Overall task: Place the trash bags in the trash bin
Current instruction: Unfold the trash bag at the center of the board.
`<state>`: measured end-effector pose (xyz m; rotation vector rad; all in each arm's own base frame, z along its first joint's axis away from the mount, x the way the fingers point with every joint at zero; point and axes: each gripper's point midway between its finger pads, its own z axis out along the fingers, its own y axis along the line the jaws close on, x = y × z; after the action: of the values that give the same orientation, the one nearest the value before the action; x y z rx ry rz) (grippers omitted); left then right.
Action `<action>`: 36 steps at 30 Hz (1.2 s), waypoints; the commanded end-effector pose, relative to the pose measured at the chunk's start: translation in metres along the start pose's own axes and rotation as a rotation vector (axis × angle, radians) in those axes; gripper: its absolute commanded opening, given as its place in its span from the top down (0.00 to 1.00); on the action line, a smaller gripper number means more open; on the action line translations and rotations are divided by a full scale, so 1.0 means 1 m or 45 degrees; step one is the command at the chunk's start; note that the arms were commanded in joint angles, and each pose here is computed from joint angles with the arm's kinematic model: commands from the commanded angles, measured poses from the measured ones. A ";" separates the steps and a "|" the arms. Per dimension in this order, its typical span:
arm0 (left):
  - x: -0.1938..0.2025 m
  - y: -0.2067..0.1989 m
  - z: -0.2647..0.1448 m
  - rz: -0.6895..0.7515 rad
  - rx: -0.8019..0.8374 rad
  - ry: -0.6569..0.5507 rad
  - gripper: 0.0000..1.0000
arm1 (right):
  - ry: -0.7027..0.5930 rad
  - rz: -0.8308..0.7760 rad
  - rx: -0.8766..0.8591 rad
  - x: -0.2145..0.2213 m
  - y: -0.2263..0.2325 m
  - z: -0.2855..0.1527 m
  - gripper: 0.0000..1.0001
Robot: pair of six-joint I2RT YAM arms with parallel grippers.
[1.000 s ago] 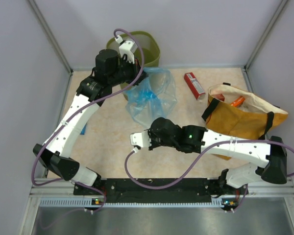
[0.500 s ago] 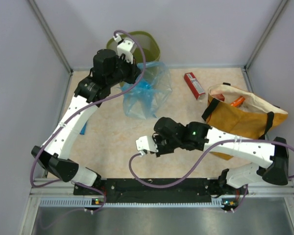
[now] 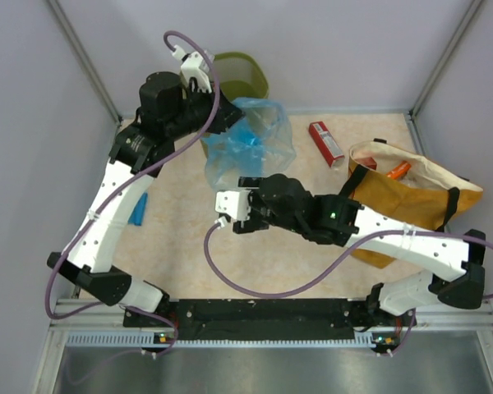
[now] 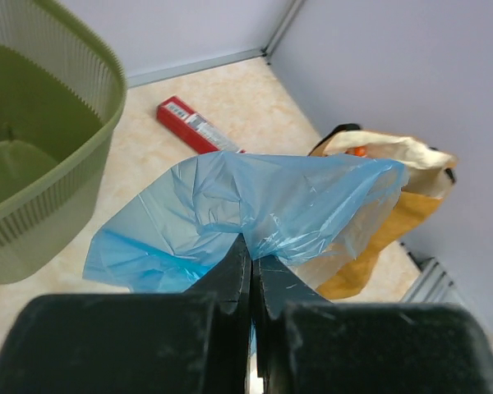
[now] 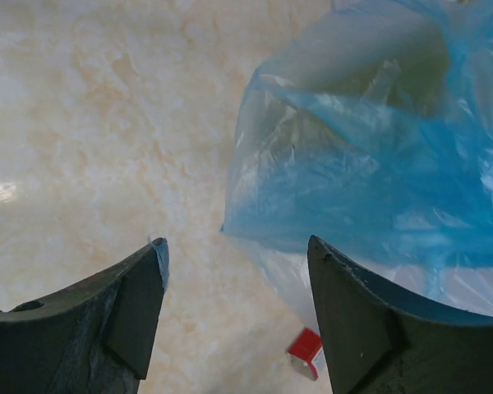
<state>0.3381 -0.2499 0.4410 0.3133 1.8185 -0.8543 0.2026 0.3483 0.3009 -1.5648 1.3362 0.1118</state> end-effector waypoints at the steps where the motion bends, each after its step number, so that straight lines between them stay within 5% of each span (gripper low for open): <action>1: -0.018 -0.024 0.002 -0.156 0.115 -0.004 1.00 | 0.045 -0.199 0.194 -0.005 -0.013 0.009 0.31; 13: -0.006 -0.038 0.005 -0.257 0.220 0.070 1.00 | 0.135 -0.681 0.731 -0.003 -0.027 0.020 0.27; 18: 0.005 -0.042 -0.005 -0.281 0.244 0.093 1.00 | 0.170 -0.591 0.752 -0.002 -0.046 0.023 0.45; 23: 0.015 -0.043 -0.010 -0.301 0.260 0.118 1.00 | 0.169 -0.593 0.787 -0.006 -0.056 0.022 0.91; 24: 0.016 -0.044 -0.010 -0.301 0.267 0.122 1.00 | 0.170 -0.584 0.783 -0.005 -0.056 0.022 1.00; 36: -0.011 -0.021 -0.012 -0.026 0.148 -0.019 1.00 | 0.118 -0.287 0.134 0.027 0.030 0.033 1.00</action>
<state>0.3166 -0.2689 0.4231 0.2907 1.9277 -1.0858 0.2355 0.3658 0.2716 -1.5353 1.0862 -0.4168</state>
